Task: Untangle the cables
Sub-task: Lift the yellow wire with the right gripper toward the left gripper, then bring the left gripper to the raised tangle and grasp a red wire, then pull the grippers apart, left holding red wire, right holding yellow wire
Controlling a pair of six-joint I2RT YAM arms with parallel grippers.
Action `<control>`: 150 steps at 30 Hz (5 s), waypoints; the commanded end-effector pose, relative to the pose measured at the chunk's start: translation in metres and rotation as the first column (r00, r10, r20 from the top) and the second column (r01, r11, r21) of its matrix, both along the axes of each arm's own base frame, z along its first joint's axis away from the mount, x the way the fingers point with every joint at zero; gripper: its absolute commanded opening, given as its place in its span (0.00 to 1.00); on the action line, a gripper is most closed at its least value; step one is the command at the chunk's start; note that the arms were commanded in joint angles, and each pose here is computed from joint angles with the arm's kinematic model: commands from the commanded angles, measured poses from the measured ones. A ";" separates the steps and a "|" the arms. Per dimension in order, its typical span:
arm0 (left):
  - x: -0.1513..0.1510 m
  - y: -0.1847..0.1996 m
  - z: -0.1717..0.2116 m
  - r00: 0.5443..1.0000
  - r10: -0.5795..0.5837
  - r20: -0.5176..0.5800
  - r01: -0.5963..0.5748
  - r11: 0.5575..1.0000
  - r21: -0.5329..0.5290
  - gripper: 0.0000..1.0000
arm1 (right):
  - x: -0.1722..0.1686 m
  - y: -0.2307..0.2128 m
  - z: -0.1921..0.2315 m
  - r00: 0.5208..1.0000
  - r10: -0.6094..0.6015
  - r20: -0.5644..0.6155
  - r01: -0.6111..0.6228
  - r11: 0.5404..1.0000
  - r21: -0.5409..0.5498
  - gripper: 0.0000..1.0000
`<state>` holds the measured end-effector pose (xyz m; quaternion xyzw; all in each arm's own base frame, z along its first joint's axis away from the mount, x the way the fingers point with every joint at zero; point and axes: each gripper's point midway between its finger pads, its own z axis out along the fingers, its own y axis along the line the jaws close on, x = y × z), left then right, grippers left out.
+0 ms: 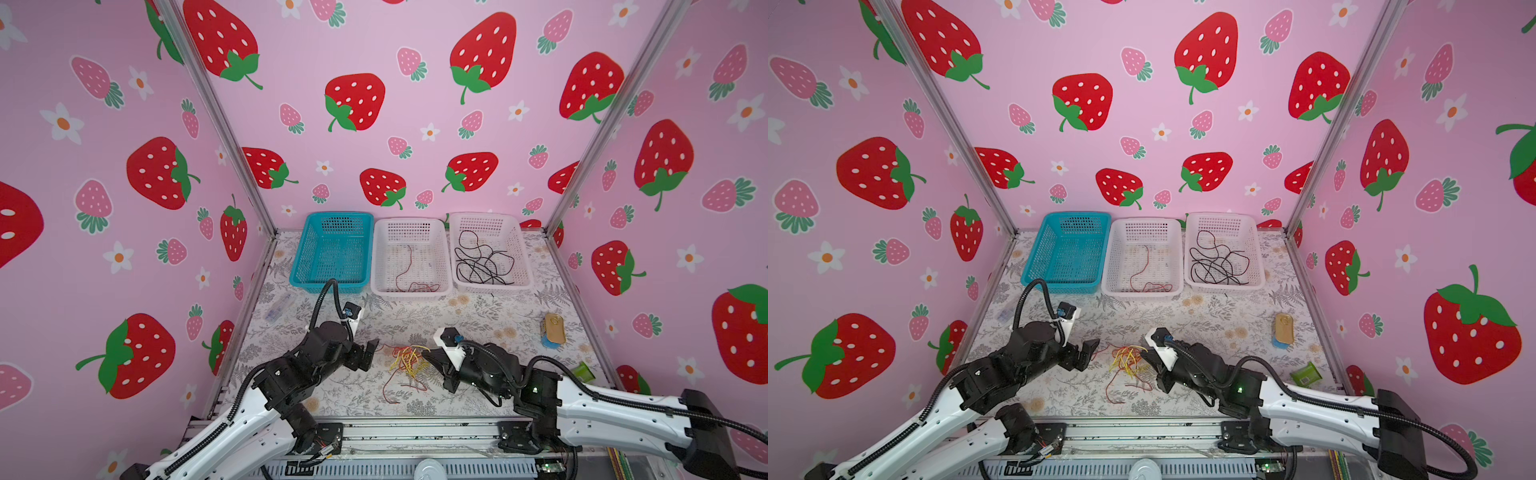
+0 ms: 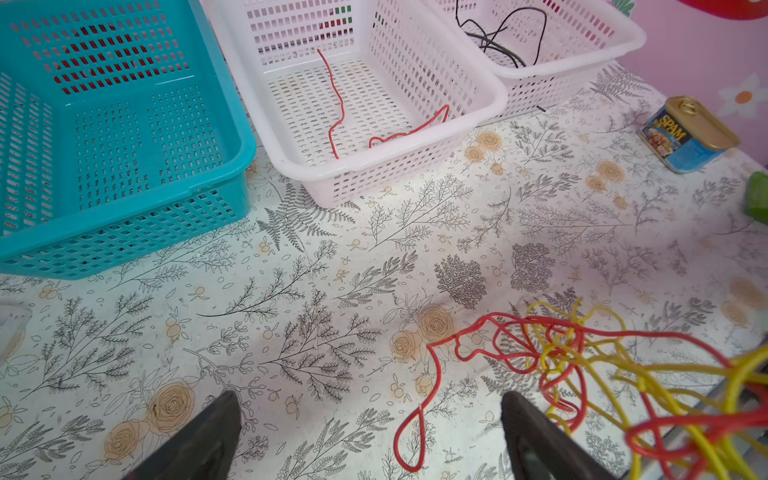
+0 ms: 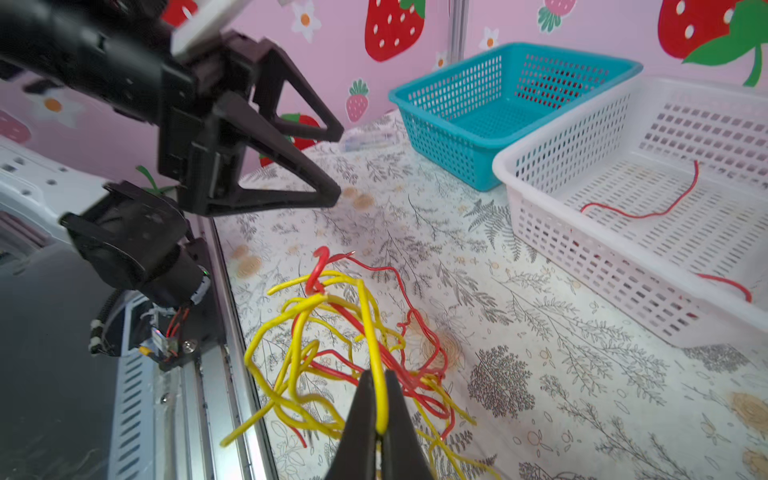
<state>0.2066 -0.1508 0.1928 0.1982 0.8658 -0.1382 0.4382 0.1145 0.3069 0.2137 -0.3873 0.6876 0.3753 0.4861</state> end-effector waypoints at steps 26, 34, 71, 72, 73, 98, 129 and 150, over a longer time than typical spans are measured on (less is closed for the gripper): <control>-0.019 -0.047 0.025 0.965 -0.040 -0.259 -0.182 0.611 -0.771 1.00 | -0.026 -0.043 0.081 0.940 0.338 -0.038 -0.282 0.836 0.470 0.00; -0.022 -0.050 0.028 0.969 -0.083 -0.233 -0.156 0.529 -0.834 0.91 | -0.024 -0.043 0.074 0.941 0.333 -0.059 -0.267 0.839 0.474 0.00; -0.081 -0.109 0.067 0.696 -0.718 0.026 0.692 0.660 -0.293 0.85 | -0.029 -0.022 0.017 0.895 0.414 -0.166 -0.357 0.889 0.287 0.00; -0.082 -0.112 0.066 0.686 -0.728 0.017 0.698 0.651 -0.298 0.84 | -0.029 -0.022 0.016 0.893 0.417 -0.171 -0.360 0.888 0.286 0.00; -0.084 -0.115 0.067 0.675 -0.737 0.017 0.706 0.640 -0.303 0.82 | -0.029 -0.022 0.015 0.892 0.418 -0.173 -0.361 0.888 0.285 0.00; -0.086 -0.127 0.046 0.626 -0.779 -0.043 0.731 0.605 -0.314 0.51 | -0.042 -0.022 0.020 0.860 0.485 -0.160 -0.421 0.851 0.313 0.00; -0.094 -0.085 0.174 0.713 -0.584 0.389 0.699 0.636 -0.326 0.00 | 0.048 -0.049 -0.090 0.875 -0.087 -0.475 0.153 0.983 0.101 0.00; -0.073 -0.035 0.240 0.813 -0.291 0.504 0.502 0.788 -0.355 0.00 | 0.091 -0.128 -0.202 0.567 -0.512 -0.645 0.507 0.834 -0.216 0.00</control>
